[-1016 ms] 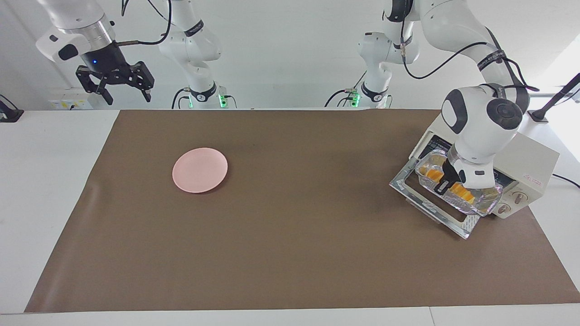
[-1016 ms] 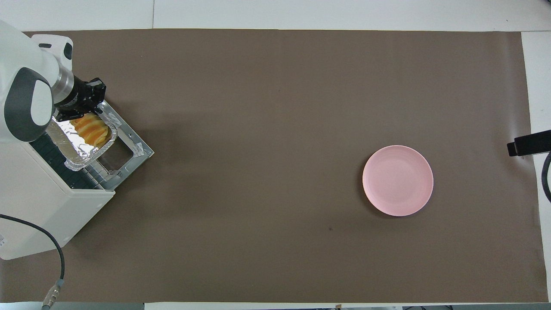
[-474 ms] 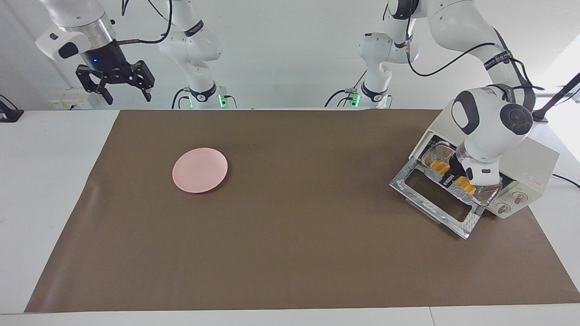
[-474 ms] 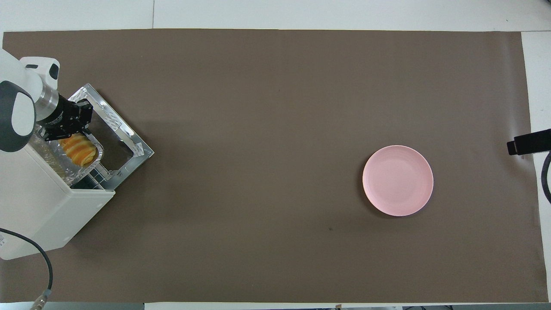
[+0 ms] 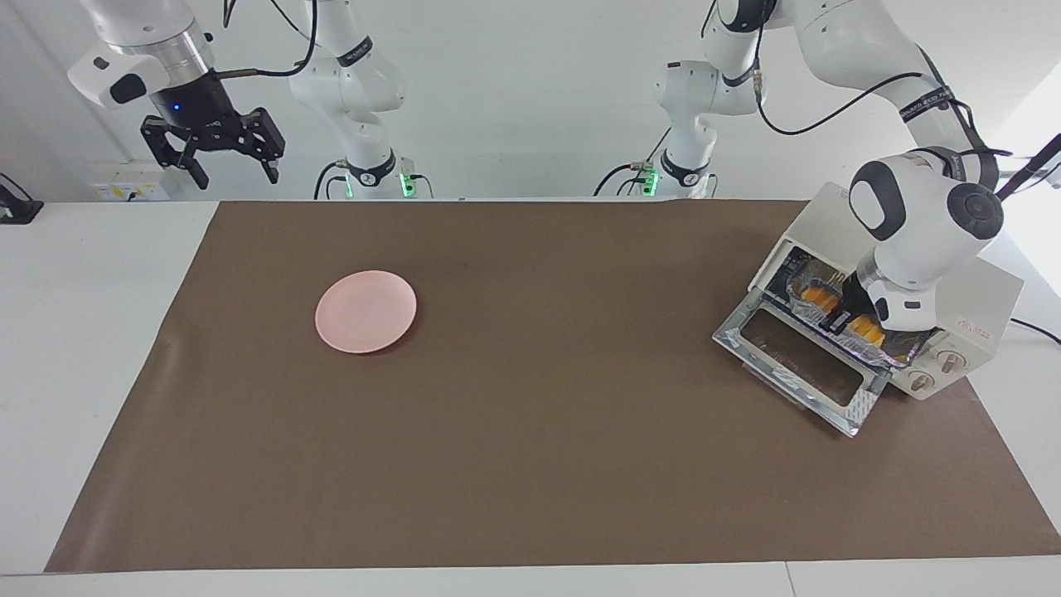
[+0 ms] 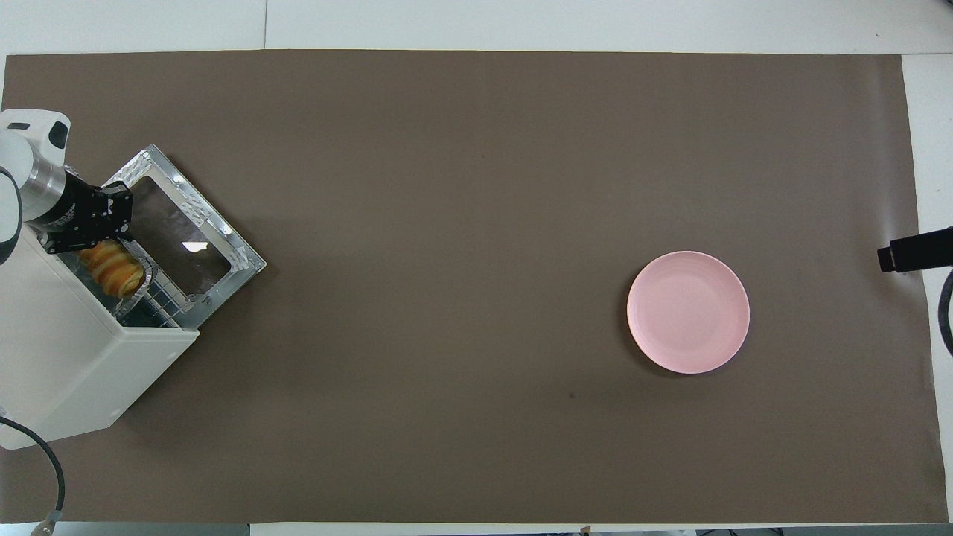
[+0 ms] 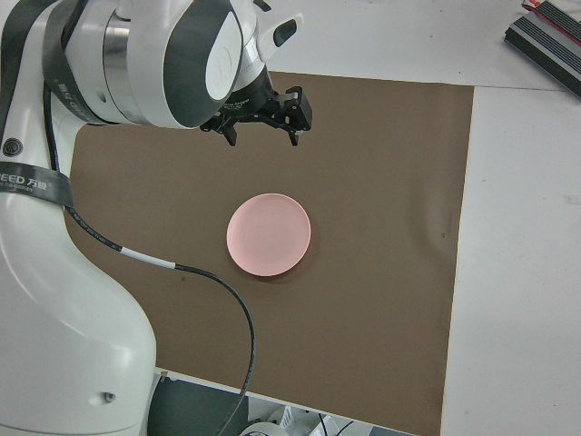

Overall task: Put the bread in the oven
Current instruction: 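Push the foil tray deeper into the oven and open the left gripper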

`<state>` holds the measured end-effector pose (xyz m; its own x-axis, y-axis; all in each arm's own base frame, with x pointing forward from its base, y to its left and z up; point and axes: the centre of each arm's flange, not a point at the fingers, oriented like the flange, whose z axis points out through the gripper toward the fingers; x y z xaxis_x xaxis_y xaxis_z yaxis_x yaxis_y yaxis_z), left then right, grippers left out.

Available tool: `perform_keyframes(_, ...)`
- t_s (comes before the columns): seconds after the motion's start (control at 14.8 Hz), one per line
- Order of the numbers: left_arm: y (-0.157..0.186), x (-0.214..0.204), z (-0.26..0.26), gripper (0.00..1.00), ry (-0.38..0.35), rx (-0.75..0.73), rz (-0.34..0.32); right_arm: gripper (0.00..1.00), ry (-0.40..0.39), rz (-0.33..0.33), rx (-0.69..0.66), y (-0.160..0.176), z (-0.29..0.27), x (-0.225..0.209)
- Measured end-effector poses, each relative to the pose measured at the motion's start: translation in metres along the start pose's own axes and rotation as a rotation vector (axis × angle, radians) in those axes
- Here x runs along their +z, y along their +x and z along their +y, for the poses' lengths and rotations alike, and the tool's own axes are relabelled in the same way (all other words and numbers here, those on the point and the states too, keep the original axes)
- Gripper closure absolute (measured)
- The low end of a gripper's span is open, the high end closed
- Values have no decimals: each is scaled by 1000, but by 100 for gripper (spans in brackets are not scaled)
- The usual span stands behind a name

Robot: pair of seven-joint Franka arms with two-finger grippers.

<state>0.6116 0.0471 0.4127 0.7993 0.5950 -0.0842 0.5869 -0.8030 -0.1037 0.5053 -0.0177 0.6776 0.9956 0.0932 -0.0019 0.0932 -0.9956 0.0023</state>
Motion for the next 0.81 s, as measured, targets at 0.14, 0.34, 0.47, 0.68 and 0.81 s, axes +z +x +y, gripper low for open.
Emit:
perform_keyframes(0.14, 0, 0, 0, 98, 0, 5, 0, 0, 0, -1, 2, -2, 1, -1)
perform_keyframes(0.34, 0, 0, 1, 81, -1, 14, 2, 0, 0, -4, 2, -4, 0, -2)
perform_keyframes(0.47, 0, -1, 2, 58, -4, 17, 6, 0, 0, -1, 2, -5, 0, -4)
perform_keyframes(0.68, -1, -4, 7, 26, -14, 25, 22, 0, -1, 4, 2, -6, 0, -6)
perform_keyframes(0.81, 1, -16, 11, 4, -29, 32, 47, 0, -2, 6, 2, -7, 0, -8)
